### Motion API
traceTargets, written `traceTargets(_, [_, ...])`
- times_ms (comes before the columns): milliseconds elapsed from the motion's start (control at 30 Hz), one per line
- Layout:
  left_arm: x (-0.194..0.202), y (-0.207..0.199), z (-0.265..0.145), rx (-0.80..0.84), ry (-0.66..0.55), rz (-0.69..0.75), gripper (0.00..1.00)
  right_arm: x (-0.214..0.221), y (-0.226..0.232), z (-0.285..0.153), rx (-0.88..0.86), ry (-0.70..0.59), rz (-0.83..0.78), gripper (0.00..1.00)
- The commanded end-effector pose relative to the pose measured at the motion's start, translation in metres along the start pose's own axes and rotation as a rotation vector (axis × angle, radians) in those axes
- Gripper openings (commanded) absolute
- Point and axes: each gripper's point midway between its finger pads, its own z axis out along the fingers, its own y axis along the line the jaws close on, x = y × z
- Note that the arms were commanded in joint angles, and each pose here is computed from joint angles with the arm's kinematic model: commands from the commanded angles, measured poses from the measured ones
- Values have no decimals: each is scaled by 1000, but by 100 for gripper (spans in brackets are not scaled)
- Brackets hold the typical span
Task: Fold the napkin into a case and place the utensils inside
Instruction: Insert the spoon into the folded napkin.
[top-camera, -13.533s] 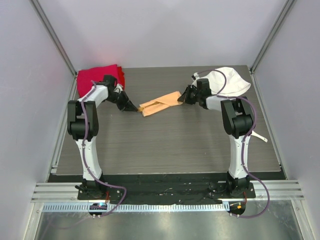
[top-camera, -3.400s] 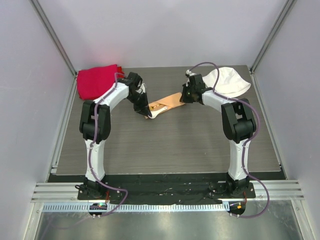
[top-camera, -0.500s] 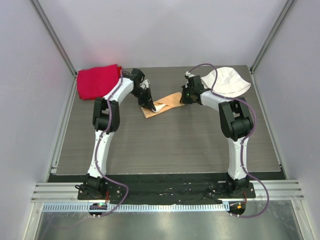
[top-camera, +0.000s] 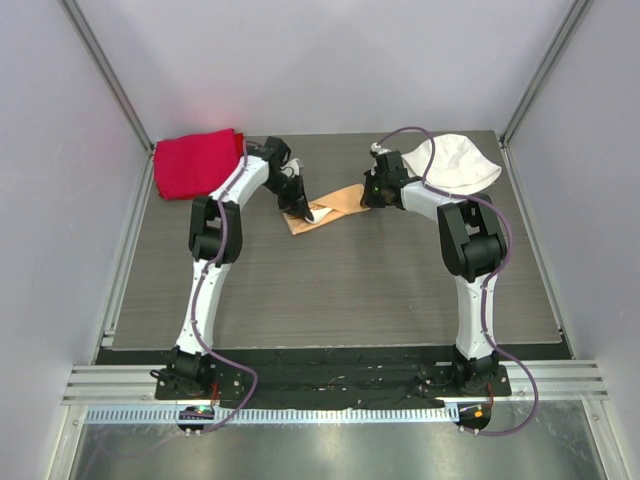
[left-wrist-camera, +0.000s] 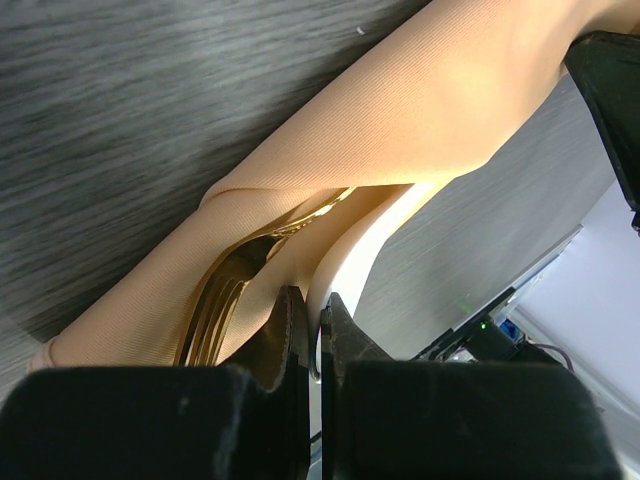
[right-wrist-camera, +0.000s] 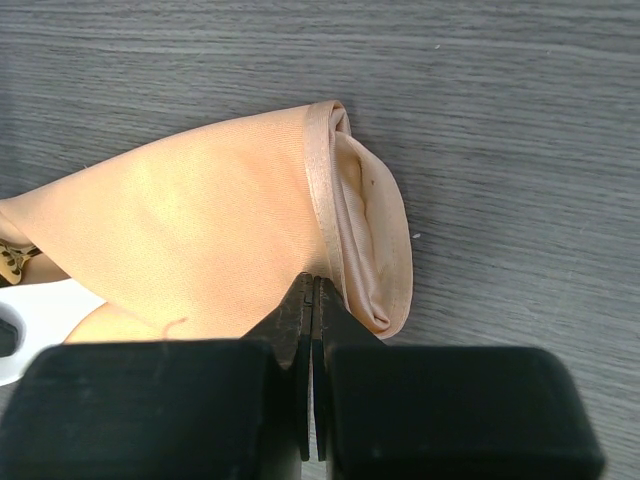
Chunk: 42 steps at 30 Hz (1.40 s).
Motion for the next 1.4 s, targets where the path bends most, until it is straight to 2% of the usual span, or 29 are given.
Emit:
traceTargets(0, [-6,-4,2,-29,-38,34,0,-9,-1,-2,12,-15,-23,1])
traceTargets(167, [-15,-13,-4,-17,-84,29,1,-8,2,-1,5,-10,-27,1])
traceTargets(267, [-19,-18,-8,-9,-109,32,12,-10,1,-2,6,-15,-26,1])
traceTargets(300, [-20,-18,-8,-10,-114,31,21,-11,2,-2,4,-16,-26,1])
traceTargets(367, [-22,-20,-12,-8,-128,22,24,-10,1,-2,10,-13,-24,1])
traceTargets(400, [-23,-20,-14,-5,-134,17,30,-11,1,-2,9,-16,-26,1])
traceTargets(667, [-33,-35,-52,-2,-243,39,45,-12,2,-3,6,-17,-28,1])
traceTargets(733, [-34,-38,-61,-11,-263,49,53,-13,2,-3,6,-17,-29,1])
traceTargets(767, [-34,-39,-65,-18,-274,56,54,-14,3,-3,5,-18,-26,1])
traceTargets(933, [-34,-40,-101,-108,-366,102,54,-15,4,-5,7,-18,-33,1])
traceTargets(1000, [-32,-45,-120,-138,-414,128,50,-15,2,-5,15,-18,-38,1])
traceTargets(1067, [-30,-31,-127,-211,-442,142,45,-14,2,-5,15,-16,-40,1])
traceTargets(1267, [-15,1,-120,-311,-370,124,42,-15,5,-6,10,-18,-40,1])
traceTargets(1367, [-16,16,-111,-343,-360,106,35,-14,4,-6,15,-14,-42,1])
